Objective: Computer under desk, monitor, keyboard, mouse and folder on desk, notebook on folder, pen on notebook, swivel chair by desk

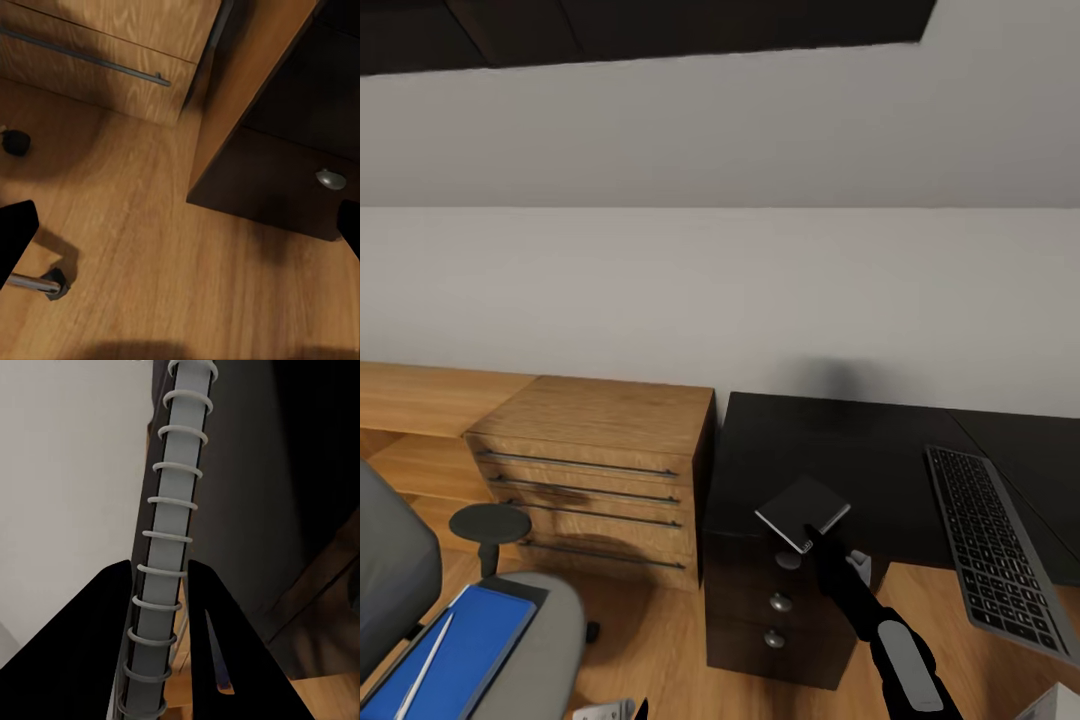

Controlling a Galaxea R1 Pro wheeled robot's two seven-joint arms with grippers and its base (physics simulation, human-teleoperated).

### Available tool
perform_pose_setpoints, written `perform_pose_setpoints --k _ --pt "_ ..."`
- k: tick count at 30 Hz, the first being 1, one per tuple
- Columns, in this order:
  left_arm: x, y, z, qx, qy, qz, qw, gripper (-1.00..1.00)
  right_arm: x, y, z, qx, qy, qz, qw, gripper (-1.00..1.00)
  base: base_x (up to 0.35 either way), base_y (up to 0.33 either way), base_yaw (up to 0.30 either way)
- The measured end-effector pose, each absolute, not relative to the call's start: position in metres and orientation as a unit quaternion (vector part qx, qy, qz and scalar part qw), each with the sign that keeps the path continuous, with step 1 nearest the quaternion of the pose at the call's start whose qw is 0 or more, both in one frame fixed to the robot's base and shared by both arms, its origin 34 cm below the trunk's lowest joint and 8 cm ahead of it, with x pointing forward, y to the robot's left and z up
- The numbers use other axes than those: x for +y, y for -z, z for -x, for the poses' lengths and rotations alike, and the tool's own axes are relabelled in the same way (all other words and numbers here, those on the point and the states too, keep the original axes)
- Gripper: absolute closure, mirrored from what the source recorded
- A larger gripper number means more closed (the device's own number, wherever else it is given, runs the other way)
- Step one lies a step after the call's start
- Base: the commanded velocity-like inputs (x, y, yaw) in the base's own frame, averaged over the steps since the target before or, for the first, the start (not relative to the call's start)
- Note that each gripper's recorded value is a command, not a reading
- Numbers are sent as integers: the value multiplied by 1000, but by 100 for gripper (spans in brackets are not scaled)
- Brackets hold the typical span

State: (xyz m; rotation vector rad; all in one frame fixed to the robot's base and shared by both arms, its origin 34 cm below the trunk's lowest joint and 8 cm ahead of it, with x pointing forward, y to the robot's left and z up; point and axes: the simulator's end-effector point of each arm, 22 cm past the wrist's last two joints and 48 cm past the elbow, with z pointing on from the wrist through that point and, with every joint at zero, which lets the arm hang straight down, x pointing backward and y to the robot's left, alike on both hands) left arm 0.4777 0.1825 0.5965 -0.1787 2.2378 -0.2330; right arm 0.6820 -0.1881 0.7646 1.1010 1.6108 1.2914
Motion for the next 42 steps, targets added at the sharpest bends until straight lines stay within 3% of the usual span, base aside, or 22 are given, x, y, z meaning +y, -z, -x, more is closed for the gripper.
perform_pose_setpoints --k 27,28,42 --pt "182 -596 -478 896 93 72 428 -100 -188 -762 -682 638 -504 -432 390 100 18 0 0" --pt "182 -596 -478 896 93 72 428 -100 -188 -762 -682 639 -503 -432 390 -100 0 0 0" --pt "182 -596 -477 897 93 72 427 -100 -189 -759 -682 641 -499 -437 386 -100 0 0 0"
